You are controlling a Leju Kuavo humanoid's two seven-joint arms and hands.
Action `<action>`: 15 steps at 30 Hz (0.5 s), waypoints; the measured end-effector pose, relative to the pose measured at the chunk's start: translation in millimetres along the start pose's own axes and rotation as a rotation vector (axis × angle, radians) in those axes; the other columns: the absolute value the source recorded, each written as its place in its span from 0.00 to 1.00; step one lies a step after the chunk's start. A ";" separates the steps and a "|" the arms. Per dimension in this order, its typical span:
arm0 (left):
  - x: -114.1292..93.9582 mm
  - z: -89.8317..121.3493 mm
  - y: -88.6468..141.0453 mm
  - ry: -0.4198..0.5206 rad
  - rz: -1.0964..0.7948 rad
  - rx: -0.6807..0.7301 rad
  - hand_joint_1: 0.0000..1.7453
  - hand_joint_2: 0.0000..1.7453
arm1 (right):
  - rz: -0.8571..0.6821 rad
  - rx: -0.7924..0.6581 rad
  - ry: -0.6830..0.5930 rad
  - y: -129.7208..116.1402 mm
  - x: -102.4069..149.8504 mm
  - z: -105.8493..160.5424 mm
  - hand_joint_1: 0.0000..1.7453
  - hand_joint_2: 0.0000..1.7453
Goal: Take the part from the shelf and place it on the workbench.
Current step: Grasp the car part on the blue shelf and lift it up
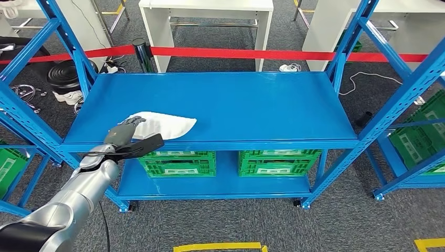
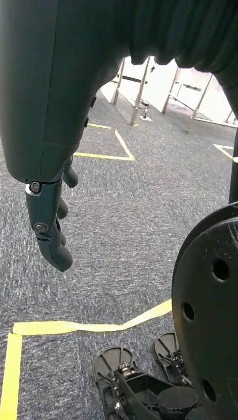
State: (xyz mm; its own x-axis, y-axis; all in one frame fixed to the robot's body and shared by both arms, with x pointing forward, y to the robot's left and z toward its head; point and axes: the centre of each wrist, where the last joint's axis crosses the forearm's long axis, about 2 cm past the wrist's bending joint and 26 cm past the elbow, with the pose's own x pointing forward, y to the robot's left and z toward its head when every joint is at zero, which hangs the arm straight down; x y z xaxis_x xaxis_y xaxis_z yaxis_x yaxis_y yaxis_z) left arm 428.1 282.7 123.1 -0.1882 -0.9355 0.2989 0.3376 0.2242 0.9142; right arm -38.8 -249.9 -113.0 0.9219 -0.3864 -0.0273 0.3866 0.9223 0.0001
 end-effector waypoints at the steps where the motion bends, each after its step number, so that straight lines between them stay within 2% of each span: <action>1: -1.2 0.2 0.5 0.005 -0.009 -0.003 1.00 1.00 | 0.000 0.000 -0.002 0.0 0.0 0.0 0.00 0.00; 15: -5.0 -2.5 18.1 0.065 -0.136 0.026 1.00 1.00 | -0.006 -0.001 -0.011 -0.6 -0.8 0.0 0.00 0.00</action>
State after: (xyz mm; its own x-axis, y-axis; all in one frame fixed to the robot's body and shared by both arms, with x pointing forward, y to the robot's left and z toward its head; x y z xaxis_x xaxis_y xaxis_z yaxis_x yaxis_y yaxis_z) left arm 437.5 290.7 137.5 -0.1701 -0.9733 0.1539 0.2884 0.1002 0.9522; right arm -39.7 -250.1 -113.0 0.9199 -0.3918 -0.0161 0.3918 0.9200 -0.0014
